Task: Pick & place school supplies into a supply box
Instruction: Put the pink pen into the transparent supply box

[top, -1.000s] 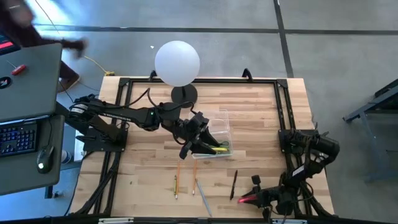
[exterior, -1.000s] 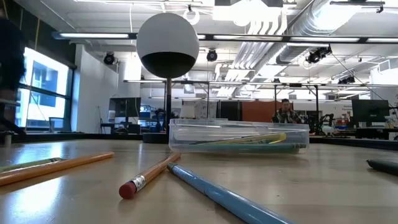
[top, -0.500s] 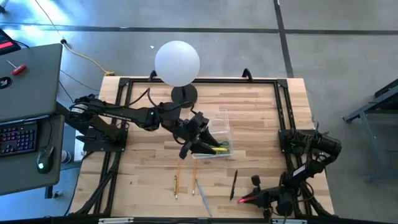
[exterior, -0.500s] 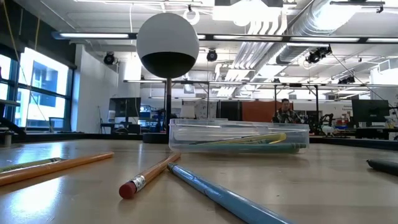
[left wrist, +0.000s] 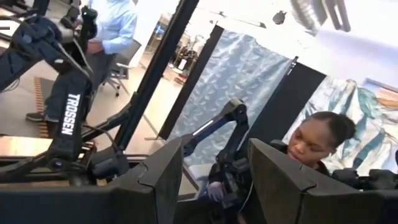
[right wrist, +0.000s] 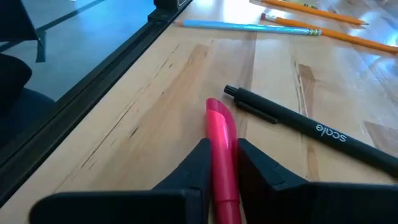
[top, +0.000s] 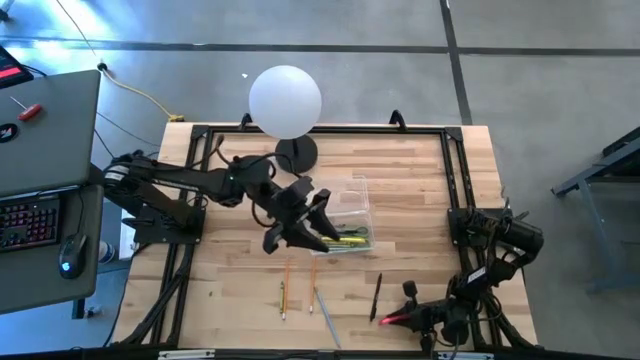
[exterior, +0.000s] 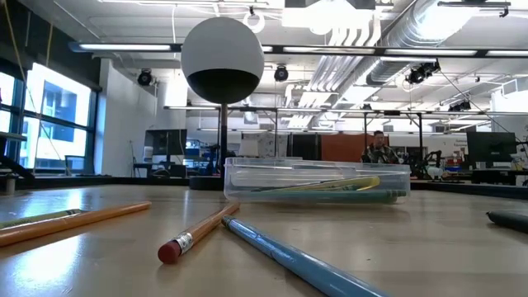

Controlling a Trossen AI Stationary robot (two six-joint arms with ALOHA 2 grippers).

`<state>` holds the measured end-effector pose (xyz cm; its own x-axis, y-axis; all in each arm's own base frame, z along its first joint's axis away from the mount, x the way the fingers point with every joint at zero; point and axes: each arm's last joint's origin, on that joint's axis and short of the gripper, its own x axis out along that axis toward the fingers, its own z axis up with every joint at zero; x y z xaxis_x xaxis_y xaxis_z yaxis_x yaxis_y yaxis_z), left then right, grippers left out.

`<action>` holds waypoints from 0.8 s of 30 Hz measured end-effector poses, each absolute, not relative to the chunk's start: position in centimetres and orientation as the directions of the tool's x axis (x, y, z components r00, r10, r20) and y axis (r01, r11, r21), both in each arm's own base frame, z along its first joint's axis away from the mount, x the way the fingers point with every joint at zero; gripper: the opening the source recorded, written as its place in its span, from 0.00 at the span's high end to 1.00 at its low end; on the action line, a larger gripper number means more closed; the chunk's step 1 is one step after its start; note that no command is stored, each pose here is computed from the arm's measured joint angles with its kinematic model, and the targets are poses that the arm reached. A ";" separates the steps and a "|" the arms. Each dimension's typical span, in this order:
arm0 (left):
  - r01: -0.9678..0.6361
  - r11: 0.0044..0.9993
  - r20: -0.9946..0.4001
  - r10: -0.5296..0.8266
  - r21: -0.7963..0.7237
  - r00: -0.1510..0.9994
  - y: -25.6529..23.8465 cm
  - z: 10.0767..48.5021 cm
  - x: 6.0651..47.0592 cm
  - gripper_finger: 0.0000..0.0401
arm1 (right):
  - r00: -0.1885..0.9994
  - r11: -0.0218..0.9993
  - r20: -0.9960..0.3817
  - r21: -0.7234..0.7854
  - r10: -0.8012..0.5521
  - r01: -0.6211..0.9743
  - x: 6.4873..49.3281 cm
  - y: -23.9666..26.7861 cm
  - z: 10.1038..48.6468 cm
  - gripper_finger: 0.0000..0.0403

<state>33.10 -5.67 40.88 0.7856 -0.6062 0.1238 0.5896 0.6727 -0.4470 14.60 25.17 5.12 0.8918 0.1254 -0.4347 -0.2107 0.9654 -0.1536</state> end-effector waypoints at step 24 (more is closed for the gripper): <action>0.661 0.641 0.216 -0.634 -0.391 0.743 -5.3 43.9 30.0 0.47 | 0.956 0.784 -0.231 -0.621 -0.181 -0.001 20.8 19.7 14.5 0.93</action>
<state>30.01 -5.33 43.86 0.7426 -0.6340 0.2161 0.6608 0.6406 -0.3911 20.77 19.75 14.47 0.9559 -0.1814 -0.2309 -0.0013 0.7838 -0.6210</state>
